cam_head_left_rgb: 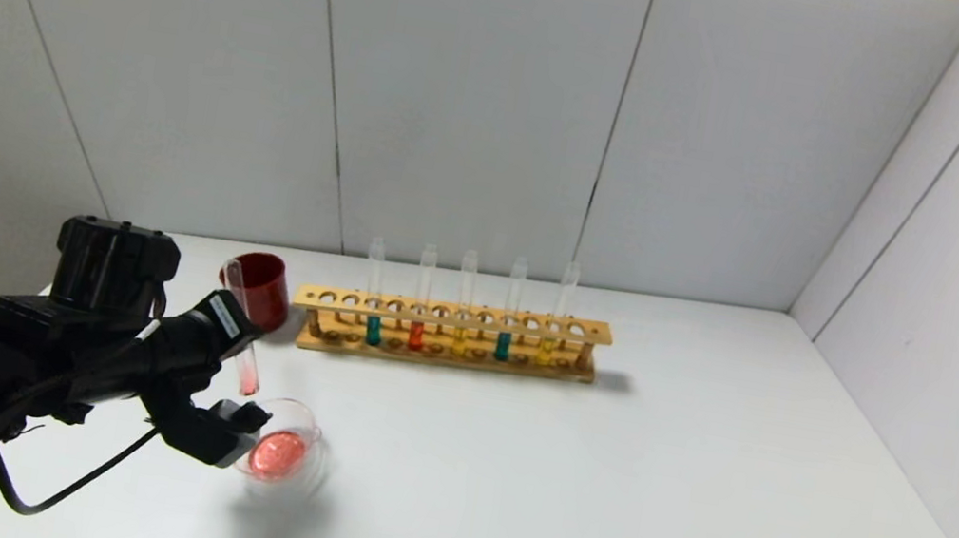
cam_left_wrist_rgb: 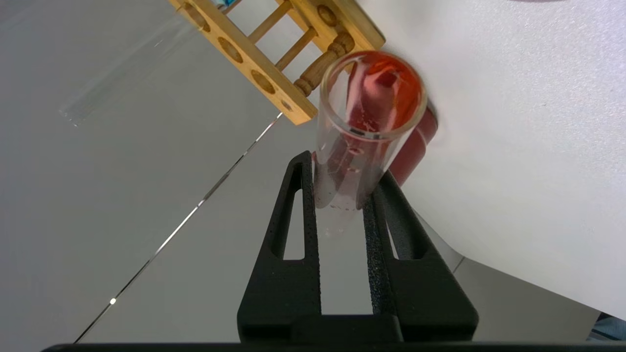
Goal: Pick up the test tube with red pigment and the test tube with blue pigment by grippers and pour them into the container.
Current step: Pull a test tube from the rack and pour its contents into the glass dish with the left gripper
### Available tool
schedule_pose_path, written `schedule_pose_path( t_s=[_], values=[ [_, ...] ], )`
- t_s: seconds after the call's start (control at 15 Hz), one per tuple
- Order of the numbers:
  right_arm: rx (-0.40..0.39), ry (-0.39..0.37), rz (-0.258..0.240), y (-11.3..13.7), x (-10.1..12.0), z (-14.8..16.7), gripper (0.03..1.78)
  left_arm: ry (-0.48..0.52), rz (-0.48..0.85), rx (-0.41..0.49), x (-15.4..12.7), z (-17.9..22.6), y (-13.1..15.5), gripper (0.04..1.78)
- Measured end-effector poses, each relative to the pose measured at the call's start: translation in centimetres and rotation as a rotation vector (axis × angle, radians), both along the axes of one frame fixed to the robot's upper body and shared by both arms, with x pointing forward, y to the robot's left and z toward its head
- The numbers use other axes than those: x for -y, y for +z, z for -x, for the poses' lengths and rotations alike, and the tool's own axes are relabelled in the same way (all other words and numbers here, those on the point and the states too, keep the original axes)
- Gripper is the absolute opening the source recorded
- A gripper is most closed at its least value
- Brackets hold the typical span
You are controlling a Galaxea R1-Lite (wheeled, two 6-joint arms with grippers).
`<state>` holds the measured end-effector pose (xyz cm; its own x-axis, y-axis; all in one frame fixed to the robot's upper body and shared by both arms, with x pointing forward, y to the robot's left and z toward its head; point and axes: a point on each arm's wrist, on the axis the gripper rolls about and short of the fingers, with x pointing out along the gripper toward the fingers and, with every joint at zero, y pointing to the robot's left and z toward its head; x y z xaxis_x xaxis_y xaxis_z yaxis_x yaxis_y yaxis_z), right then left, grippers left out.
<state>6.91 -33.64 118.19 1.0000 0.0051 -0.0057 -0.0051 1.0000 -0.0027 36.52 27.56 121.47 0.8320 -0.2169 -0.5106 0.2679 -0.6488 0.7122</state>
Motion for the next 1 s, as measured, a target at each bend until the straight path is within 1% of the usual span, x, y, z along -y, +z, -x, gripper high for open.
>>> schedule_pose_path(
  t_s=[0.53,0.73,1.0],
  values=[
    [0.000,0.000,0.000,0.00,0.00,0.00,1.75,-0.046,-0.056,0.001,0.47,0.31,-0.33,0.32],
    [0.000,0.000,0.000,0.00,0.00,0.00,1.75,-0.070,-0.113,0.024,0.55,0.38,-0.12,0.32],
    [0.000,0.000,0.000,0.00,0.00,0.00,1.75,-0.071,-0.131,0.054,0.56,0.36,0.16,0.32]
  ],
)
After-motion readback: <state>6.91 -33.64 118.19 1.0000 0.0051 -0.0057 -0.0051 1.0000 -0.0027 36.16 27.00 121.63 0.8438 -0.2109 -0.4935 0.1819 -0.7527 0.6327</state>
